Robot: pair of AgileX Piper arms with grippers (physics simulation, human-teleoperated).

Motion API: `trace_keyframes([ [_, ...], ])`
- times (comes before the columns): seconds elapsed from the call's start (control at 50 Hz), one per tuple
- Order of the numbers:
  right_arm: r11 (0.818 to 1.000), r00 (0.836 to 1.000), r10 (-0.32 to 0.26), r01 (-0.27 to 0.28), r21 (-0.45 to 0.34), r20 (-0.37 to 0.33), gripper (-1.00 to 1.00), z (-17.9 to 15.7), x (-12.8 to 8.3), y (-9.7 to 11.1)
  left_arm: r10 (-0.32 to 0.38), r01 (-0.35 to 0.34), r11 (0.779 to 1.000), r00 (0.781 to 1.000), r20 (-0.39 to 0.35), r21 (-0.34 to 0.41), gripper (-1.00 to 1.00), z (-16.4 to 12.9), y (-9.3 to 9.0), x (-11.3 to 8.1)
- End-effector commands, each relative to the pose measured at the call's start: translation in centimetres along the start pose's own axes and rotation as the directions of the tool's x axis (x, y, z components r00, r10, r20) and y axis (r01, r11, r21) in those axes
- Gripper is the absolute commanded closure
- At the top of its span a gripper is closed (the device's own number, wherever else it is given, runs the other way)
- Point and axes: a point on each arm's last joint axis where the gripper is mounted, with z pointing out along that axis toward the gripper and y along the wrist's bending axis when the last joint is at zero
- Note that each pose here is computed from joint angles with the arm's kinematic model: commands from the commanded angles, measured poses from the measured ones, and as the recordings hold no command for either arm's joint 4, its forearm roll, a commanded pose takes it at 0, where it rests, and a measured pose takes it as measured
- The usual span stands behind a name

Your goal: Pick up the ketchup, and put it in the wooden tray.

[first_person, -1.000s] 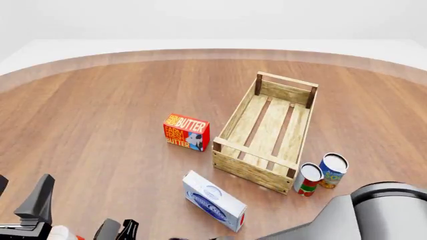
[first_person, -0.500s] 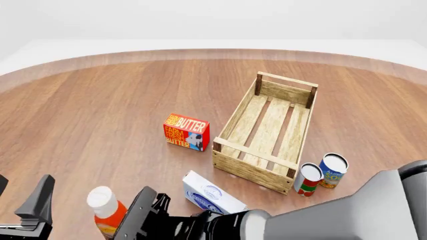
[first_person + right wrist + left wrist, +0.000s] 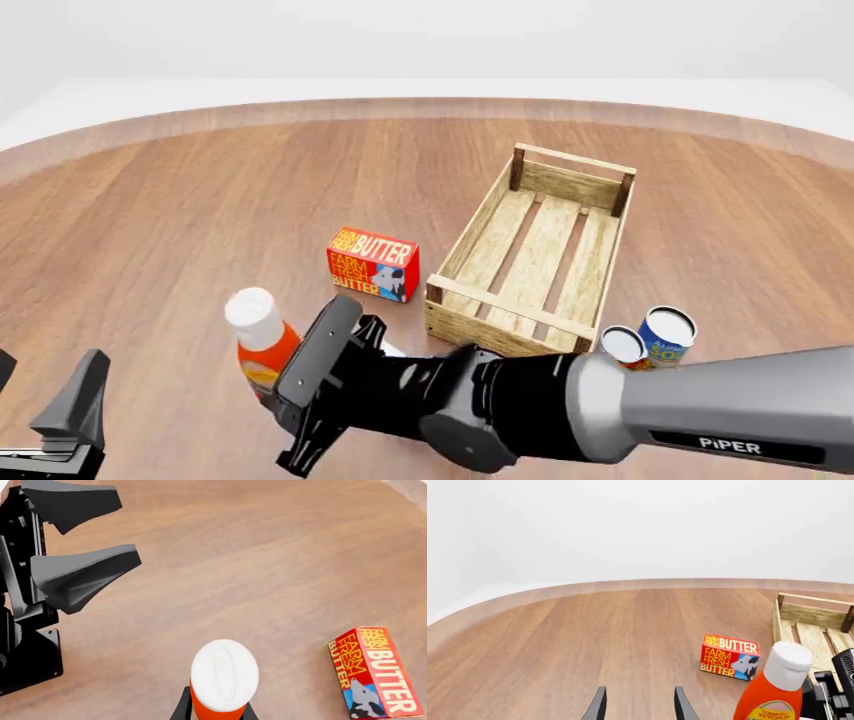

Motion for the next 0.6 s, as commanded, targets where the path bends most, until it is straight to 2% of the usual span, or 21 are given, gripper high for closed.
trace_keyframes([
  [0.02,0.996,1.0,0.011,-0.012,0.093,0.016,1.0,-2.0,-1.6,-4.2,0.0,0.0,1.0,1.0,0.0,0.0,-1.0,0.0,0.0,0.0],
  [0.1,0.991,0.999,0.025,-0.029,0.131,0.026,1.0,-2.7,-2.3,-5.8,0.0,0.0,1.0,1.0,0.0,0.0,-1.0,0.0,0.0,0.0],
  [0.2,0.983,1.0,0.013,-0.018,0.18,0.028,1.0,-3.7,-2.6,-7.8,0.0,0.0,1.0,1.0,0.0,0.0,-1.0,0.0,0.0,0.0],
  [0.24,0.975,0.999,0.027,-0.033,0.221,0.031,1.0,-4.4,-2.6,-9.5,0.0,0.0,1.0,1.0,0.0,0.0,-1.0,0.0,0.0,0.0],
  [0.38,0.937,0.997,0.063,-0.072,0.342,0.037,1.0,-6.8,-2.1,-14.2,0.0,0.0,1.0,1.0,0.0,0.0,-1.0,0.0,0.0,0.0],
  [0.42,0.932,0.996,0.075,-0.084,0.353,0.039,1.0,-7.0,-2.0,-14.7,0.0,0.0,1.0,1.0,0.0,0.0,-1.0,0.0,0.0,0.0],
  [0.6,0.868,0.989,0.142,-0.146,0.475,0.046,1.0,-9.4,-0.3,-19.5,0.0,0.0,1.0,1.0,0.0,0.0,-1.0,0.0,0.0,0.0],
])
